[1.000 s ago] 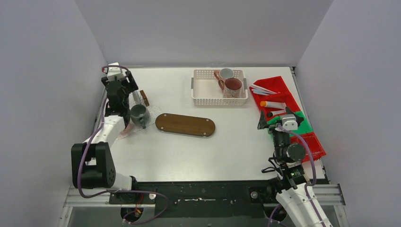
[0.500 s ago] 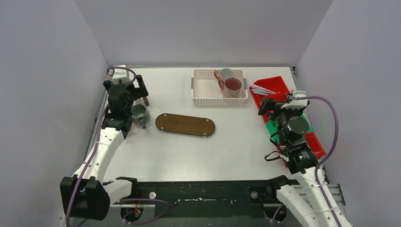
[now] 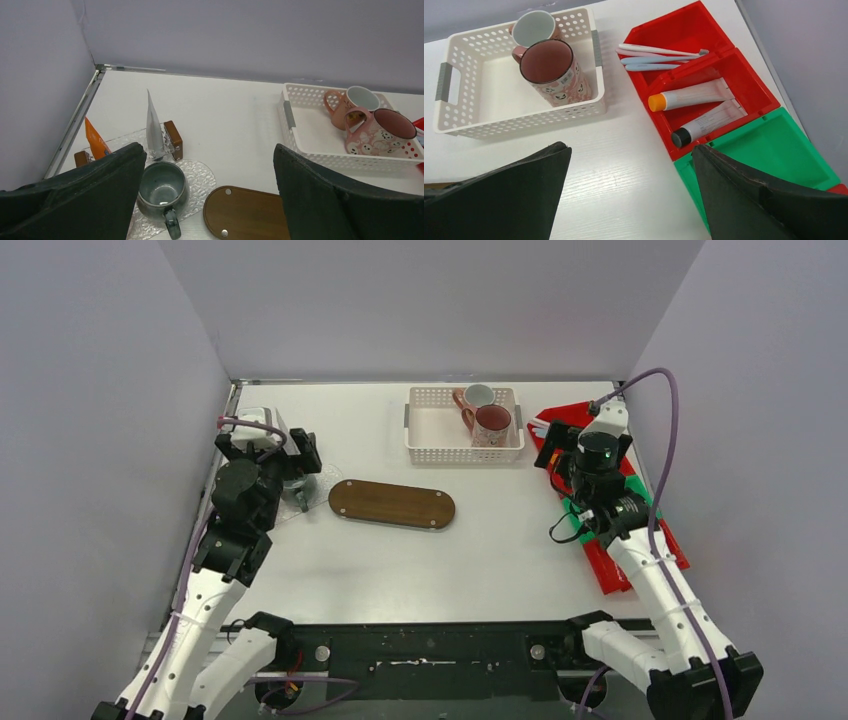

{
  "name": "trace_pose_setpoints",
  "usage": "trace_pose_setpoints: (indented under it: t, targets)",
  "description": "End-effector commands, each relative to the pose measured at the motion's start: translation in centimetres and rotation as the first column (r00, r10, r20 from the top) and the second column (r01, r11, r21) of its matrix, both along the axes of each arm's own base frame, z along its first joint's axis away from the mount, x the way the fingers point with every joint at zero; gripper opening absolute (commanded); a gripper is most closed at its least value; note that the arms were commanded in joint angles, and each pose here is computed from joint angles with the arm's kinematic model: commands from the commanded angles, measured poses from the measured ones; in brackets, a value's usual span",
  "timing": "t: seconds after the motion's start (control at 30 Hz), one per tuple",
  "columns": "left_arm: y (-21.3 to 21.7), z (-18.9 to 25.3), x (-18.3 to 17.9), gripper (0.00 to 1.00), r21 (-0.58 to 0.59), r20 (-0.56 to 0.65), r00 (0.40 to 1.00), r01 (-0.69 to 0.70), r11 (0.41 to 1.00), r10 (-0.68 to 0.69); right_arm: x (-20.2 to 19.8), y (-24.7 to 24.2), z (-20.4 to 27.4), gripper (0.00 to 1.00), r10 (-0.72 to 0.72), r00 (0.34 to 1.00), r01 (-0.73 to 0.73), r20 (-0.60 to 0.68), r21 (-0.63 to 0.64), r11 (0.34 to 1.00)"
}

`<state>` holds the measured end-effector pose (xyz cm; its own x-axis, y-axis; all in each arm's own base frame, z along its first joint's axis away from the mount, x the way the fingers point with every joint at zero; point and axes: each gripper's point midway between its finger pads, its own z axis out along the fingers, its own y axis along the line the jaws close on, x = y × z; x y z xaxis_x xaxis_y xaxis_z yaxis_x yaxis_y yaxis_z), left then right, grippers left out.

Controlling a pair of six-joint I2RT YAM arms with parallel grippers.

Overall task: Prepare toiletry sets of a toothbrush and toothpaste on the tray
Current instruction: Place the toothpaste in the toothpaste holder, then pick up the toothbrush from the storage box.

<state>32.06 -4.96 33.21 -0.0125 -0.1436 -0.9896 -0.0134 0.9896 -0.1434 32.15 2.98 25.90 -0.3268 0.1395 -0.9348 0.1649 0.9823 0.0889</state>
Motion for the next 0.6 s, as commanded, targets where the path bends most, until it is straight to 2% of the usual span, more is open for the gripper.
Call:
trace_pose_setpoints:
  t: [0.0, 0.23, 0.5, 0.57]
  targets:
    - [-0.7, -2.0, -1.1, 0.97, 0.0, -0.037, 0.999, 0.032, 0.999, -0.032, 2.4, -0.2, 0.6, 0.96, -0.072, 0.997, 0.072, -0.002, 0.082, 0.994]
    - [-1.8, -3.3, -1.6, 0.97, 0.015, -0.05, 0.997, 0.065, 0.998, -0.064, 6.8, -0.8, -1.8, 0.84, -0.172, 0.983, 0.181, -0.066, 0.177, 0.968]
    - [-1.1, -3.3, -1.9, 0.97, 0.031, -0.031, 0.999, 0.024, 0.999, -0.023, 11.3, -0.5, -5.7, 0.65, -0.285, 0.947, 0.318, -0.15, 0.297, 0.9]
    - [-1.0, -3.3, -1.9, 0.97, 0.03, -0.024, 1.0, 0.019, 0.999, -0.018, 12.3, -0.6, -6.7, 0.64, -0.324, 0.93, 0.363, -0.174, 0.308, 0.879]
